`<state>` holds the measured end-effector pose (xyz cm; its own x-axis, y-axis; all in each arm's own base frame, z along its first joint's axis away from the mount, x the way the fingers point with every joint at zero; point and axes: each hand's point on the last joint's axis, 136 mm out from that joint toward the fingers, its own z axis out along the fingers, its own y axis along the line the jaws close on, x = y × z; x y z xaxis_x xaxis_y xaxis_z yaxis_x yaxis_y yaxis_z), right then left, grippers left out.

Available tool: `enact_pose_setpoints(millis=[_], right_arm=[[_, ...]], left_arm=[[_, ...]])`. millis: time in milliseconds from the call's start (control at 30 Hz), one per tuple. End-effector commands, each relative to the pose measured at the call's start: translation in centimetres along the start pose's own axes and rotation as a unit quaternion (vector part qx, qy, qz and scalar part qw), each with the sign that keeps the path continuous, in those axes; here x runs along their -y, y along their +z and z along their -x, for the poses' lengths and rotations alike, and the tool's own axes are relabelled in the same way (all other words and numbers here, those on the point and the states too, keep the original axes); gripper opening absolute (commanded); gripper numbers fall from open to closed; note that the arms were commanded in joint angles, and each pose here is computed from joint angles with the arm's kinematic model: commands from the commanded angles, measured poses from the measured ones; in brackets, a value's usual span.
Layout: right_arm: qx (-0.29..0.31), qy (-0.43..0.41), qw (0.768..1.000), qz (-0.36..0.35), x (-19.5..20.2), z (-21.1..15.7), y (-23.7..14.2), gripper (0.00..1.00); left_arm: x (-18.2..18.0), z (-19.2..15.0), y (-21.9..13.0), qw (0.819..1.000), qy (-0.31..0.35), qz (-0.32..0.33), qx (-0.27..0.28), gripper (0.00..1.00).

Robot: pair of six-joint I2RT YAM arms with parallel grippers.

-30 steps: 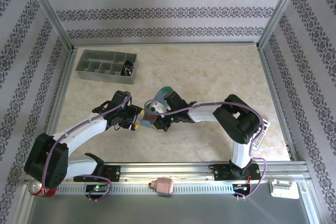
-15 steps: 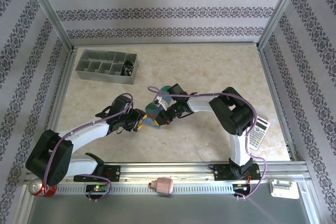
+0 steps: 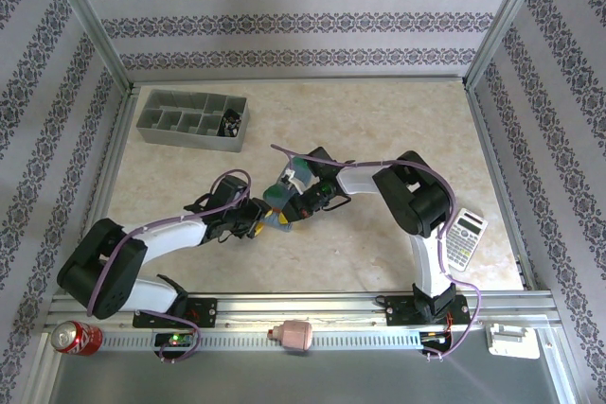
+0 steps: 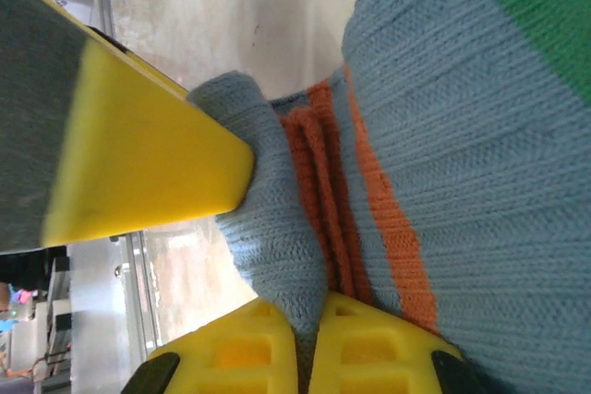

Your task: Roll the socks

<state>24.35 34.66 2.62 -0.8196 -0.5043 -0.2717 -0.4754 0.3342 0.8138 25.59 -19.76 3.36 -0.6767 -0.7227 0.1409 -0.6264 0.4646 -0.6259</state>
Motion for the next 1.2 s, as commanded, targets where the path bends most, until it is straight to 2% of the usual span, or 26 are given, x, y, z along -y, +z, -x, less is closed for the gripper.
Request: enact_pose_setpoints(millis=[0,67,133,300,367,467,567,633,667,767,800,833,1000,1100,1167], right_arm=[[-0.08,0.131,0.982,-0.105,6.6,-6.8,0.8,0.0],[-0.082,0.133,0.982,-0.103,6.6,-6.8,0.8,0.0],[-0.084,0.133,0.982,-0.1,6.6,-6.7,0.9,0.0],[-0.09,0.108,0.984,-0.113,6.6,-6.2,0.7,0.0],[-0.092,0.086,0.984,-0.123,6.5,-5.9,0.6,0.07],[-0.081,0.018,0.986,-0.141,5.3,-4.9,0.1,0.3],[-0.035,-0.092,0.979,-0.178,3.1,-2.9,-1.2,0.39],[0.007,-0.175,0.957,-0.231,2.1,-1.8,-2.6,0.41],[0.04,-0.232,0.933,-0.272,1.2,-0.8,-3.7,0.42],[0.123,-0.395,0.831,-0.372,-1.6,0.4,-5.9,0.58],[0.133,-0.427,0.798,-0.403,-2.1,0.6,-6.4,0.61],[0.125,-0.442,0.781,-0.422,-2.3,0.6,-6.5,0.62],[0.059,-0.517,0.714,-0.468,-2.9,0.1,-4.2,0.63],[0.025,-0.541,0.693,-0.476,-2.8,0.3,-2.3,0.62],[0.006,-0.55,0.688,-0.473,-2.4,0.3,-1.1,0.6]], left_arm=[[0.5,0.2,0.9,1.0,0.025,0.001,0.008,0.44],[-0.1,0.3,1.8,0.999,0.027,0.021,0.004,0.44],[-1.5,0.5,2.5,0.998,0.02,0.056,0.005,0.39],[-5.6,0.5,2.6,0.988,0.001,0.156,0.002,0.18],[-6.6,0.1,2.5,0.984,-0.005,0.178,-0.005,0.11],[-7.7,-0.2,1.9,0.978,-0.023,0.209,-0.01,0.01],[-7.6,-0.4,1.4,0.974,-0.029,0.225,-0.012,0.0],[-7.4,-0.4,1.1,0.971,-0.033,0.235,-0.012,0.0],[-7.1,-0.4,1.0,0.971,-0.032,0.236,-0.013,0.0],[-6.6,-0.6,0.9,0.969,-0.032,0.245,-0.019,0.0],[-6.5,-0.7,0.9,0.967,-0.034,0.25,-0.022,0.0],[-6.5,-0.7,0.8,0.967,-0.034,0.253,-0.023,0.0],[-5.9,-0.6,0.9,0.965,-0.033,0.258,-0.025,0.0],[-5.5,-0.7,1.0,0.965,-0.031,0.259,-0.029,0.0],[-5.3,-0.7,1.1,0.965,-0.029,0.259,-0.031,0.0]])
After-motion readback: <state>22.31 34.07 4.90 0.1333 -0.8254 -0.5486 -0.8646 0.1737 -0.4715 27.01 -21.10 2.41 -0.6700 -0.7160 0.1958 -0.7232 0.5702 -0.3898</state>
